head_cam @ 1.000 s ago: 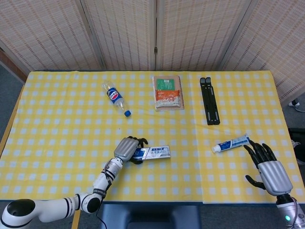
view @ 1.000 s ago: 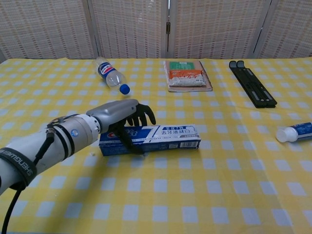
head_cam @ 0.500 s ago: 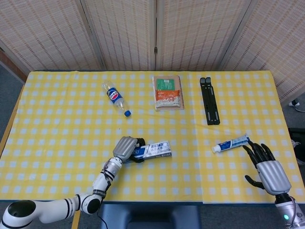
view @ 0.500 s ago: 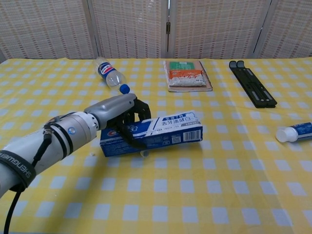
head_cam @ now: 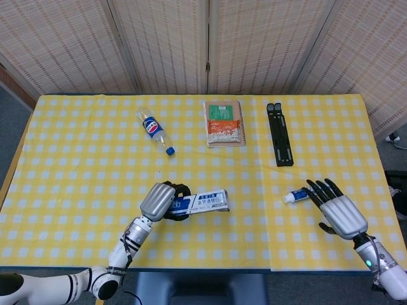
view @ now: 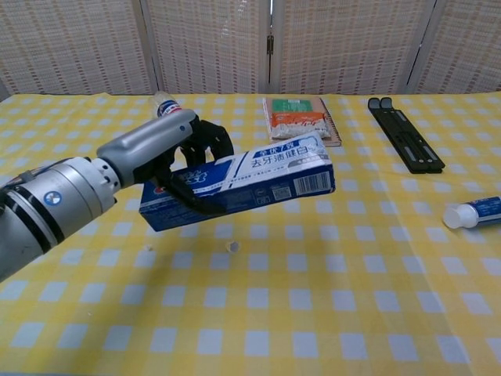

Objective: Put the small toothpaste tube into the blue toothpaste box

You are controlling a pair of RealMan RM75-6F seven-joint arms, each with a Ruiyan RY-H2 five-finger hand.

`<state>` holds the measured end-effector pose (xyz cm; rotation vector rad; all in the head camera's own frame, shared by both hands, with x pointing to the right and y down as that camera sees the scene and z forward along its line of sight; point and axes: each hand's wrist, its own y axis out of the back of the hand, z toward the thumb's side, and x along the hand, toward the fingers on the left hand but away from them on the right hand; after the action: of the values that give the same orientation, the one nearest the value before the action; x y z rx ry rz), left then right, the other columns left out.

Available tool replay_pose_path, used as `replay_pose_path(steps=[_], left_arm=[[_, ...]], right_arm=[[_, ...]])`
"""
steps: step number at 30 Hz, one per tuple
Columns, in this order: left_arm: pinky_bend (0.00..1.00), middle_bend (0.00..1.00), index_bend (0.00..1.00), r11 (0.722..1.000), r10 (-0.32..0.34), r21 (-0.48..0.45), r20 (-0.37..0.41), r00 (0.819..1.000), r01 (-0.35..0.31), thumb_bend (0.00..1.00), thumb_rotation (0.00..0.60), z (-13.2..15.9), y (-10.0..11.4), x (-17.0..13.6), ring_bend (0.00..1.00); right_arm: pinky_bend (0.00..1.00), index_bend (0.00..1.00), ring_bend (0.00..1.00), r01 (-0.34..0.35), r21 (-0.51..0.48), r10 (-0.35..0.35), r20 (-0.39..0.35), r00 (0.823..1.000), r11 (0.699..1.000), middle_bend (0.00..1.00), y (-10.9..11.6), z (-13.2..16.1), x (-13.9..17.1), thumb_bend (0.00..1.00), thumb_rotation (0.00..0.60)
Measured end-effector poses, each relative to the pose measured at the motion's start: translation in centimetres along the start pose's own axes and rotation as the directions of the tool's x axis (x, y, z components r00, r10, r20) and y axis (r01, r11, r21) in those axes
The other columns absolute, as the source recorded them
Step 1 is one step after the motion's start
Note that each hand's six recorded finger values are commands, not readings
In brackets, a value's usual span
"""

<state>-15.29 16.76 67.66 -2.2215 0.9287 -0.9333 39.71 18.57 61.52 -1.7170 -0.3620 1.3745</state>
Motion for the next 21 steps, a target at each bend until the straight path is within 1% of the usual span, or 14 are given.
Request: replay_pose_path(steps=[4,9,14,21], left_arm=[[0.49,0.70,0.52,1.000,0.021,0.014,-0.006,1.000,-0.021,0.19,0.600,-0.6,0.8,-0.1,0.56],[0.49,0.70,0.51,0.999,0.025,0.025,-0.016,1.000,-0.025,0.19,0.600,-1.4,1.2,-0.1,0.55],[0.49,0.70,0.50,0.999,0.030,0.031,-0.020,0.999,-0.029,0.19,0.600,-1.9,1.7,0.0,0.54],[0.49,0.70,0.50,0.999,0.039,0.030,-0.020,0.999,-0.038,0.19,0.600,-2.3,2.1,0.0,0.54]], right_arm=[[0.00,0.18,0.07,-0.025,0.056,0.025,0.001,1.000,0.998,0.13,-0.1,-1.0,-1.7,0.26,0.600],[0.00,0.18,0.10,-0.091,0.105,0.090,0.014,0.996,0.990,0.15,-1.8,-1.8,-4.1,0.26,0.600],[0.00,0.24,0.12,-0.124,0.133,0.125,0.005,0.992,0.983,0.20,-3.1,-1.2,-6.8,0.26,0.600],[0.00,0.30,0.14,-0.150,0.162,0.155,-0.015,0.988,0.975,0.23,-4.3,-0.3,-8.7,0.26,0.600]])
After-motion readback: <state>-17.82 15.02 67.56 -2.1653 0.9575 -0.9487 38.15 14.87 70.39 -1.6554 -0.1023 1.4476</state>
